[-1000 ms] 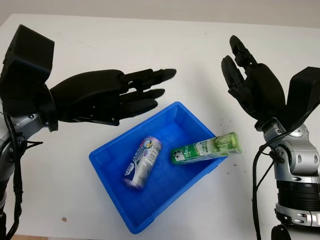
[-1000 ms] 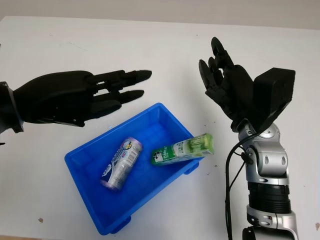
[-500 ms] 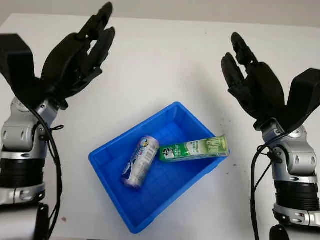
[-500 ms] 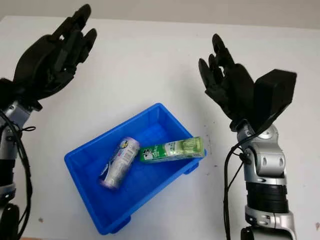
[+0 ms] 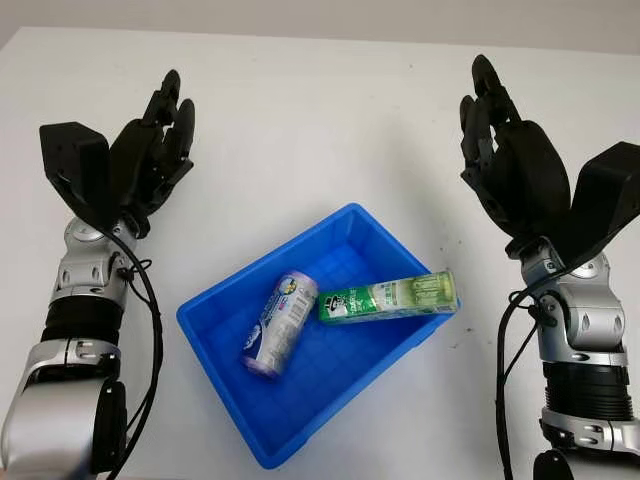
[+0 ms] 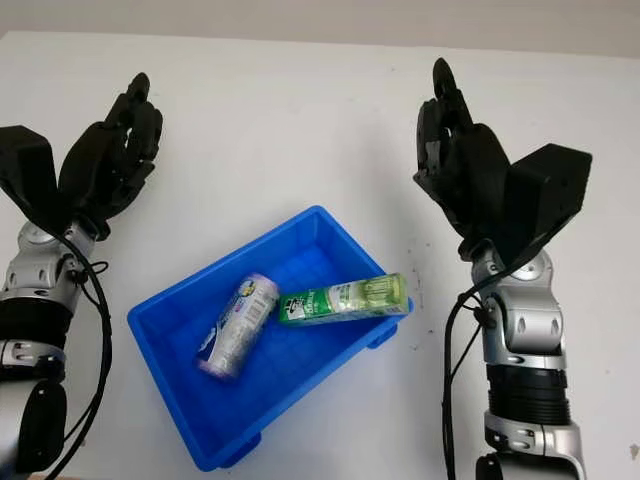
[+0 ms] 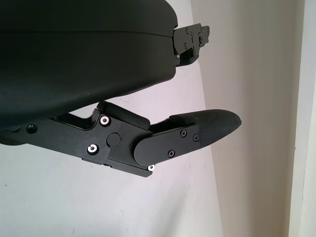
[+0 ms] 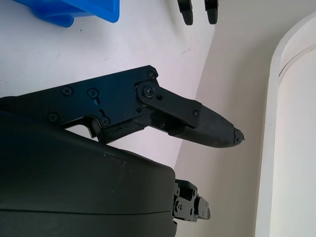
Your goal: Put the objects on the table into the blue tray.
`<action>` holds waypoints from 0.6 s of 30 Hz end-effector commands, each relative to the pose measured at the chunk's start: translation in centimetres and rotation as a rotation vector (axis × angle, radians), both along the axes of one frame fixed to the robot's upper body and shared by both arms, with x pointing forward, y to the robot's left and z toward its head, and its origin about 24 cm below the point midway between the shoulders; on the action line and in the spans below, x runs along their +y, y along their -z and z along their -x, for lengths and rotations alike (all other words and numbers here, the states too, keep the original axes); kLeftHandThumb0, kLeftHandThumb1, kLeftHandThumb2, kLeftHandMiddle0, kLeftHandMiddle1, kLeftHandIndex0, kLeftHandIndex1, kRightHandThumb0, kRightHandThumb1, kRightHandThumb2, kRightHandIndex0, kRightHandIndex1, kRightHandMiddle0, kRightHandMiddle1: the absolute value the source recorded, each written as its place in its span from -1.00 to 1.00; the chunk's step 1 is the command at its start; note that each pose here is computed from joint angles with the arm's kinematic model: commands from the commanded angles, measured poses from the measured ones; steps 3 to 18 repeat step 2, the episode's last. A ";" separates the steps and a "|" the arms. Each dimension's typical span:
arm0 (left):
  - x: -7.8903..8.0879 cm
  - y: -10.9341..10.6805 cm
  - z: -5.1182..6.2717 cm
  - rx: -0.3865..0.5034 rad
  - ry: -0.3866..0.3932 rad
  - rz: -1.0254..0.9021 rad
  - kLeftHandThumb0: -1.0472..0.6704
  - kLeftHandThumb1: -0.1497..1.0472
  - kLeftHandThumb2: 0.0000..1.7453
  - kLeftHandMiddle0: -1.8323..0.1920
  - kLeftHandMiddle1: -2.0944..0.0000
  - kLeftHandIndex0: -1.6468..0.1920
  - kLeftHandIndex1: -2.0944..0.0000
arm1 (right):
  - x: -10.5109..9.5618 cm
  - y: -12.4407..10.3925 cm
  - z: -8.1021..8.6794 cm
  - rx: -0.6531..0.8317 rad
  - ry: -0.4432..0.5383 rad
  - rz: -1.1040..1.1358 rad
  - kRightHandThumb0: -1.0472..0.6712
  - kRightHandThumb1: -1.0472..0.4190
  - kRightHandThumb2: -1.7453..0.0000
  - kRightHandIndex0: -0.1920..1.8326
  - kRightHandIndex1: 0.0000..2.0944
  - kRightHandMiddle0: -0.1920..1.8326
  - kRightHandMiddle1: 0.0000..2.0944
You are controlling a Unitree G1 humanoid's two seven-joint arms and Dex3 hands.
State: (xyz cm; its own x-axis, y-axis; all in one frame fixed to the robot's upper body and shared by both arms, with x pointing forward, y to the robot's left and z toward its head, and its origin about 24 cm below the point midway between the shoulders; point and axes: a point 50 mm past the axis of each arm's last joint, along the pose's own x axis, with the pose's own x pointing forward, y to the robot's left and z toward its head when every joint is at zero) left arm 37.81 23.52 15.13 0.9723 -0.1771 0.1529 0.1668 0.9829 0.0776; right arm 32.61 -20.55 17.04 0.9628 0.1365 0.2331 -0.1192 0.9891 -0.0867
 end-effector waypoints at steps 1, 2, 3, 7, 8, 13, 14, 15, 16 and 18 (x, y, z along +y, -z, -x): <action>0.0 -0.9 -0.2 -0.039 0.007 0.022 -0.63 1.00 -0.20 1.00 1.00 1.00 1.00 | -0.1 0.2 0.0 -0.003 0.014 -0.009 -0.67 -1.00 0.06 -1.00 -1.00 -1.00 -1.00; 0.0 -0.9 -0.1 -0.038 0.009 0.032 -0.63 1.00 -0.20 1.00 1.00 1.00 1.00 | -0.1 0.3 0.0 0.000 0.018 -0.011 -0.66 -1.00 0.06 -1.00 -1.00 -1.00 -1.00; 0.0 -0.9 -0.1 -0.038 0.009 0.032 -0.63 1.00 -0.20 1.00 1.00 1.00 1.00 | -0.1 0.3 0.0 0.000 0.018 -0.011 -0.66 -1.00 0.06 -1.00 -1.00 -1.00 -1.00; 0.0 -0.9 -0.1 -0.038 0.009 0.032 -0.63 1.00 -0.20 1.00 1.00 1.00 1.00 | -0.1 0.3 0.0 0.000 0.018 -0.011 -0.66 -1.00 0.06 -1.00 -1.00 -1.00 -1.00; 0.0 -0.9 -0.1 -0.038 0.009 0.032 -0.63 1.00 -0.20 1.00 1.00 1.00 1.00 | -0.1 0.3 0.0 0.000 0.018 -0.011 -0.66 -1.00 0.06 -1.00 -1.00 -1.00 -1.00; 0.0 -0.9 -0.1 -0.038 0.009 0.032 -0.63 1.00 -0.20 1.00 1.00 1.00 1.00 | -0.1 0.3 0.0 0.000 0.018 -0.011 -0.66 -1.00 0.06 -1.00 -1.00 -1.00 -1.00; 0.0 -0.9 -0.1 -0.038 0.009 0.032 -0.63 1.00 -0.20 1.00 1.00 1.00 1.00 | -0.1 0.3 0.0 0.000 0.018 -0.011 -0.66 -1.00 0.06 -1.00 -1.00 -1.00 -1.00; 0.0 -0.9 -0.1 -0.038 0.009 0.032 -0.63 1.00 -0.20 1.00 1.00 1.00 1.00 | -0.1 0.3 0.0 0.000 0.018 -0.011 -0.66 -1.00 0.06 -1.00 -1.00 -1.00 -1.00; 0.0 -0.9 -0.1 -0.038 0.009 0.032 -0.63 1.00 -0.20 1.00 1.00 1.00 1.00 | -0.1 0.3 0.0 0.000 0.018 -0.011 -0.66 -1.00 0.06 -1.00 -1.00 -1.00 -1.00; 0.0 -0.9 -0.1 -0.038 0.009 0.032 -0.63 1.00 -0.20 1.00 1.00 1.00 1.00 | -0.1 0.3 0.0 0.000 0.018 -0.011 -0.66 -1.00 0.06 -1.00 -1.00 -1.00 -1.00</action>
